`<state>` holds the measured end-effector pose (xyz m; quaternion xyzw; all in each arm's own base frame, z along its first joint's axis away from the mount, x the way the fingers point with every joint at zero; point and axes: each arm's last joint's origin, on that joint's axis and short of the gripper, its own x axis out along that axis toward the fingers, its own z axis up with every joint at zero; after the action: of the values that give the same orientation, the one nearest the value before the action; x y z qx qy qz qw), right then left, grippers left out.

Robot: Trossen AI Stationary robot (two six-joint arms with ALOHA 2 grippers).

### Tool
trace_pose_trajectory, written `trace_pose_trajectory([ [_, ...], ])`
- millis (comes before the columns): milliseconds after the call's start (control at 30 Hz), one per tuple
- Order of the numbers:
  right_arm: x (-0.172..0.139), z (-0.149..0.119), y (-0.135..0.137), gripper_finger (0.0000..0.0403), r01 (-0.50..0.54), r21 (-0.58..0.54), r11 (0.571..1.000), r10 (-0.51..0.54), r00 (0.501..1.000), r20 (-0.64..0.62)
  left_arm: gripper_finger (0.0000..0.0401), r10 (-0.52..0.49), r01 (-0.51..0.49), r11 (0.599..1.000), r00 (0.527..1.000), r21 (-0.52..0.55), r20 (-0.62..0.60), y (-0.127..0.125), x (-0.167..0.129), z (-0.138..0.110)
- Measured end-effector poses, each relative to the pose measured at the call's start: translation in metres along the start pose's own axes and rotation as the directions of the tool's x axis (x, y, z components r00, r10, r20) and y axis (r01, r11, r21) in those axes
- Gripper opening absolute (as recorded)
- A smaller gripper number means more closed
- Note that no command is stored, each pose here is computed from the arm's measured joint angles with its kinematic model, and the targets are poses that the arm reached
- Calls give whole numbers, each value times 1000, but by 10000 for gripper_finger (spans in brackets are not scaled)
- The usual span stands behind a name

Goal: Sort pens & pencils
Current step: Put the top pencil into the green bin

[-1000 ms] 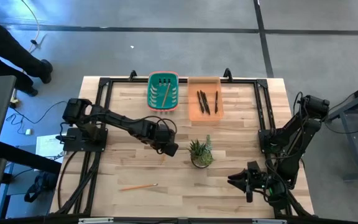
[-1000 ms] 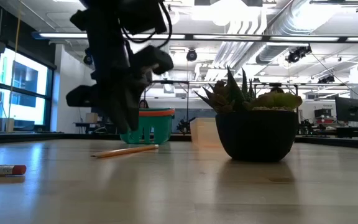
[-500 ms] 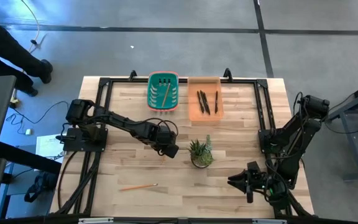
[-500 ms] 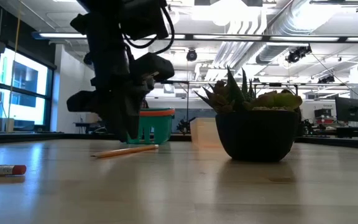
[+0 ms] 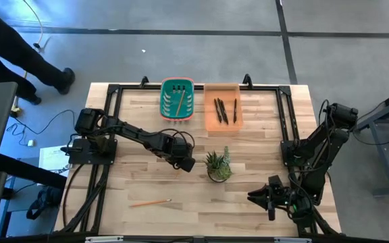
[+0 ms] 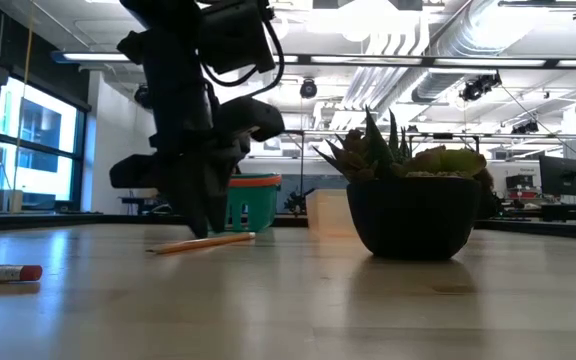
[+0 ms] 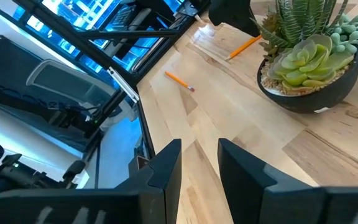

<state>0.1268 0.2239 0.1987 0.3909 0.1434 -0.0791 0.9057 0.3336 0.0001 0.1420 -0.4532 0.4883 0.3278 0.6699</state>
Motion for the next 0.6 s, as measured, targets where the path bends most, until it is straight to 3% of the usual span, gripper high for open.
trace_pose_trajectory([
  [600,0,0,0,96,1,-4,1000,-1,1000,0,83,7,-7,1000,1000,-23,16,3,0,6],
])
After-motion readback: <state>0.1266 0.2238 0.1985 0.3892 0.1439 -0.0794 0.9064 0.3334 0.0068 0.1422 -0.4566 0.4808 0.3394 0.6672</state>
